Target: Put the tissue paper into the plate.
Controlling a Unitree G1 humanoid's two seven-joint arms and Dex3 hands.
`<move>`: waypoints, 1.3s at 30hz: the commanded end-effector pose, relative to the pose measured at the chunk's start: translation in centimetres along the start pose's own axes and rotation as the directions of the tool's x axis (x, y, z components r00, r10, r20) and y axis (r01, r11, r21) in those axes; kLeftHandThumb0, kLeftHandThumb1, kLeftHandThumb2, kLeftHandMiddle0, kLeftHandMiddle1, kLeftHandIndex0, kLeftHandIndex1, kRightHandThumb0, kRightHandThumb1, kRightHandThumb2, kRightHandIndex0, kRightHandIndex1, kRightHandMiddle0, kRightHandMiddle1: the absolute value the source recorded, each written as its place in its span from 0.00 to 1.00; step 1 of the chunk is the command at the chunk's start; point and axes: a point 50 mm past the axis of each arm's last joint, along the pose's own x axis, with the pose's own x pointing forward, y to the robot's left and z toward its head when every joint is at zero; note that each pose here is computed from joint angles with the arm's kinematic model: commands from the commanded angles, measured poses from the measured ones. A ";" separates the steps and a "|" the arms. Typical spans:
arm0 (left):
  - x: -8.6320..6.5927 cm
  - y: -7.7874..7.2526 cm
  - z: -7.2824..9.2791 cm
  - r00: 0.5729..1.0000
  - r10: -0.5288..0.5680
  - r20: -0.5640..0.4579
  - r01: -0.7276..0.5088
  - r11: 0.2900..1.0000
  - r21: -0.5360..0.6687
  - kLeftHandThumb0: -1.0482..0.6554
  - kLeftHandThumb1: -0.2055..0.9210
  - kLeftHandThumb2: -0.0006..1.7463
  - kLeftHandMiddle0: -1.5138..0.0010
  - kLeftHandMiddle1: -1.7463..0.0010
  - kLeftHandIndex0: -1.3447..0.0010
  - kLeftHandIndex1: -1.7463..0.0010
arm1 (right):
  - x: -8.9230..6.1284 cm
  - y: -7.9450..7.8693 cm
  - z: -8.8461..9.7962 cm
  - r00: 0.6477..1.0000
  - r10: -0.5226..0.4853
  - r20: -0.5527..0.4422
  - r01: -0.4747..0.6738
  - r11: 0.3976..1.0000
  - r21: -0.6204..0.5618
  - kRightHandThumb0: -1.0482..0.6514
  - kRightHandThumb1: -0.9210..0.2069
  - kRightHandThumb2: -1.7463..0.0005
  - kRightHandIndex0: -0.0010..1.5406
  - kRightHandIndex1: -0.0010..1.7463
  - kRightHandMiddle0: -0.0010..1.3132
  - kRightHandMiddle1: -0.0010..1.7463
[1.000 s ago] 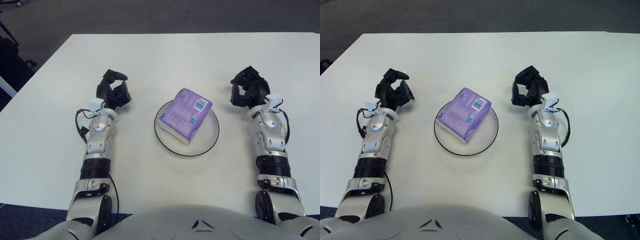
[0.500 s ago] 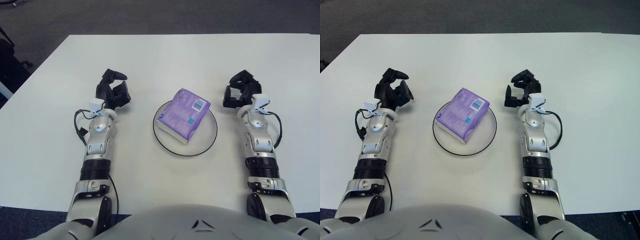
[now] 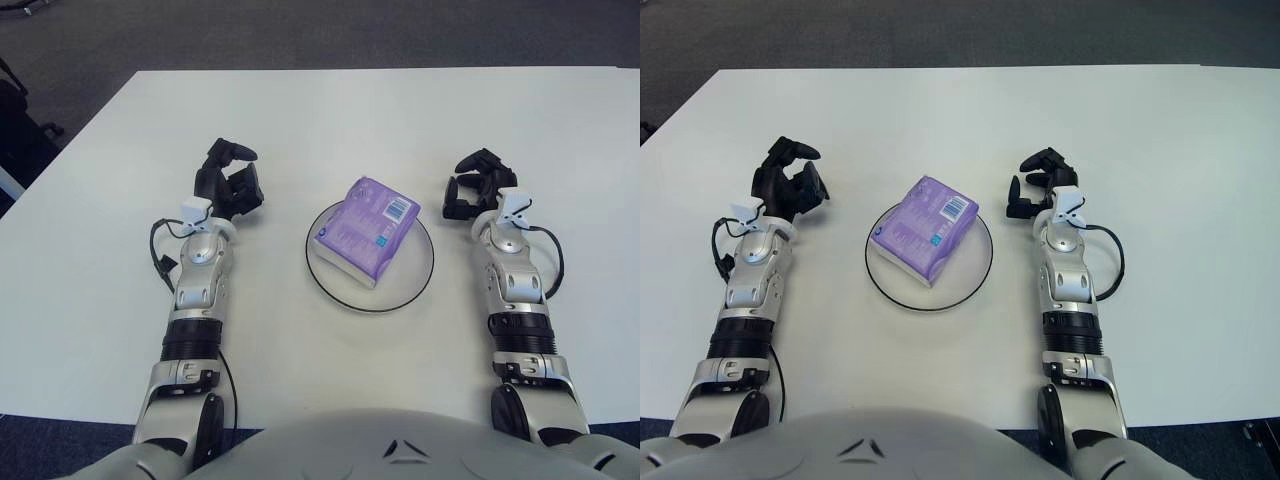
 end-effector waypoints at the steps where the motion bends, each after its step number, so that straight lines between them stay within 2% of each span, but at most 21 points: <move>1: -2.8 -0.4 -4.0 0.986 0.017 -0.164 -0.024 0.999 -0.041 0.37 0.68 0.58 0.30 0.00 0.68 0.00 | -1.3 0.2 -3.1 0.992 0.013 -0.122 -0.012 1.000 0.003 0.61 0.91 0.00 0.59 1.00 0.59 0.93; 6: -2.8 -0.5 -4.1 0.985 0.010 -0.172 -0.018 0.999 -0.042 0.38 0.69 0.57 0.31 0.00 0.69 0.00 | -1.4 0.3 -3.4 0.992 0.025 -0.125 -0.024 1.000 0.004 0.61 0.91 0.00 0.59 1.00 0.60 0.92; 8: -2.9 -0.5 -4.1 0.985 0.008 -0.173 -0.015 0.999 -0.042 0.38 0.69 0.57 0.31 0.00 0.69 0.00 | -1.4 0.3 -3.5 0.992 0.026 -0.126 -0.025 1.000 0.006 0.44 0.72 0.12 0.74 1.00 0.54 0.97; 11: -2.9 -0.6 -4.1 0.985 0.005 -0.174 -0.012 0.999 -0.042 0.38 0.69 0.57 0.31 0.00 0.69 0.00 | -1.4 0.3 -3.6 0.992 0.026 -0.126 -0.025 1.000 0.008 0.36 0.62 0.18 0.82 1.00 0.51 0.99; 13: -2.9 -0.6 -4.2 0.985 0.002 -0.175 -0.010 0.999 -0.041 0.38 0.69 0.57 0.32 0.00 0.69 0.00 | -1.3 0.3 -3.7 0.991 0.029 -0.127 -0.028 1.000 0.011 0.35 0.60 0.20 0.84 1.00 0.50 0.99; 23: -2.9 -0.6 -4.2 0.985 0.002 -0.175 -0.010 0.999 -0.046 0.38 0.70 0.57 0.31 0.00 0.69 0.00 | -1.5 0.4 -4.5 0.989 0.071 -0.131 -0.063 0.996 0.064 0.33 0.56 0.23 0.86 1.00 0.48 1.00; 31: -3.0 -0.7 -4.3 0.984 0.008 -0.176 -0.014 0.999 -0.038 0.38 0.70 0.56 0.31 0.00 0.69 0.00 | -1.8 -0.1 -6.0 0.990 0.120 -0.079 -0.109 0.985 0.134 0.33 0.53 0.25 0.85 1.00 0.46 1.00; 39: -2.9 -0.7 -4.4 0.984 0.008 -0.180 -0.016 0.999 -0.045 0.38 0.70 0.56 0.32 0.00 0.69 0.00 | -1.6 -0.3 -6.5 0.984 0.180 0.000 -0.178 0.972 0.155 0.34 0.49 0.28 0.84 1.00 0.44 1.00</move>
